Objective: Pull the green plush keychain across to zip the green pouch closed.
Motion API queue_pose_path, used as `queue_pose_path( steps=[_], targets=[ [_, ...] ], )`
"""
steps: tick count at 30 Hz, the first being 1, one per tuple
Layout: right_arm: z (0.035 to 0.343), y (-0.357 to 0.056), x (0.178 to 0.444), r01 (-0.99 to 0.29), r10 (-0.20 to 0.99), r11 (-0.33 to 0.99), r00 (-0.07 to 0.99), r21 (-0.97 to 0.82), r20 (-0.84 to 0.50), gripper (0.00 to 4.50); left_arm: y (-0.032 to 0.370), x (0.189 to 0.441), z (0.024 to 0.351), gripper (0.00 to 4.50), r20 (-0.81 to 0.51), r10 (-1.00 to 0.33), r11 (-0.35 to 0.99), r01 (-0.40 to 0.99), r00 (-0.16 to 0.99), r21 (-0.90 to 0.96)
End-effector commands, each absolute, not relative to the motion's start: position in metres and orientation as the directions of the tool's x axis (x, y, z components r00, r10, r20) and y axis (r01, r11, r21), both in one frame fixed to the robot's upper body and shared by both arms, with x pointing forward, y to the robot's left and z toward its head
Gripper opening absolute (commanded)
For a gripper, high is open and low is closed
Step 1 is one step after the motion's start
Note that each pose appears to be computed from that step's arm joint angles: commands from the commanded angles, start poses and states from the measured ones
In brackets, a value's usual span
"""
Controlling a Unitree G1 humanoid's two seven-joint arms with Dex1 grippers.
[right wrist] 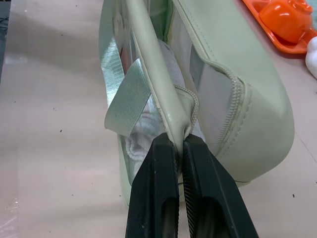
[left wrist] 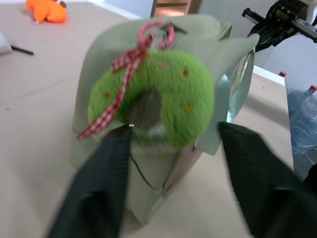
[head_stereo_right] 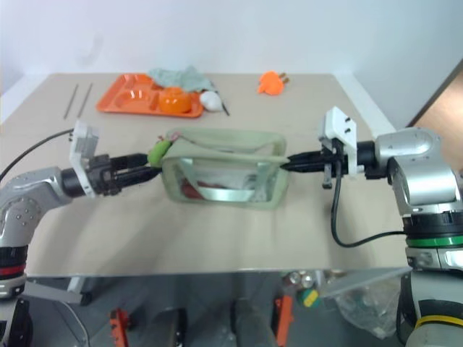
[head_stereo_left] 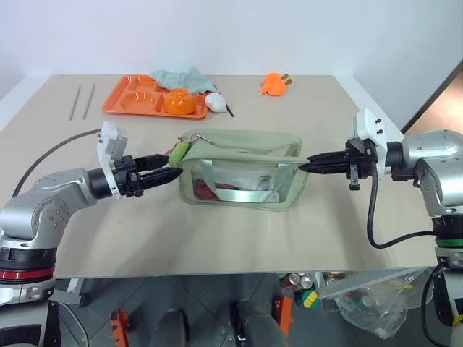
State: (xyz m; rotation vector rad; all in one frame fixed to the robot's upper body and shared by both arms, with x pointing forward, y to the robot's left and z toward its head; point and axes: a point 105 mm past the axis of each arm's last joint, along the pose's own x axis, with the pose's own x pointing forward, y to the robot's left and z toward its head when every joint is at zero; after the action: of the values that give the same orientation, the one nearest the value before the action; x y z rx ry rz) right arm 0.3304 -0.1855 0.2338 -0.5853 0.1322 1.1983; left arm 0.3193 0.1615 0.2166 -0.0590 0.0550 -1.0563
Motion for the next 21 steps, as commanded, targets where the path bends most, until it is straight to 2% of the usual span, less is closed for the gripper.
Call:
queue_pose_path(
  steps=[1,4,5,12,16,21],
  targets=[
    [0.243,-0.185,0.327,-0.89,0.839,0.223,0.383,-0.397,-0.387,0.0,0.165,0.318,0.235,1.17,0.046,-0.87,0.49,0.871,0.491,-0.039],
    [0.242,-0.184,0.328,-0.891,0.838,0.221,0.381,-0.397,-0.39,0.0,0.165,0.317,0.237,0.22,0.054,-0.871,0.486,0.873,0.488,-0.042],
    [0.242,-0.184,0.328,-0.891,0.838,0.22,0.381,-0.397,-0.39,0.0,0.165,0.316,0.237,0.05,0.056,-0.872,0.485,0.873,0.487,-0.044],
    [0.241,-0.184,0.33,-0.891,0.838,0.215,0.378,-0.399,-0.393,0.0,0.174,0.316,0.246,0.05,0.069,-0.86,0.505,0.863,0.505,-0.023],
    [0.241,-0.184,0.331,-0.891,0.838,0.214,0.378,-0.401,-0.394,0.0,0.169,0.324,0.265,0.05,0.108,-0.846,0.53,0.845,0.522,0.069],
    [0.241,-0.183,0.332,-0.891,0.839,0.21,0.376,-0.402,-0.394,0.0,0.143,0.334,0.289,0.05,0.159,-0.852,0.523,0.821,0.498,0.229]
  ],
)
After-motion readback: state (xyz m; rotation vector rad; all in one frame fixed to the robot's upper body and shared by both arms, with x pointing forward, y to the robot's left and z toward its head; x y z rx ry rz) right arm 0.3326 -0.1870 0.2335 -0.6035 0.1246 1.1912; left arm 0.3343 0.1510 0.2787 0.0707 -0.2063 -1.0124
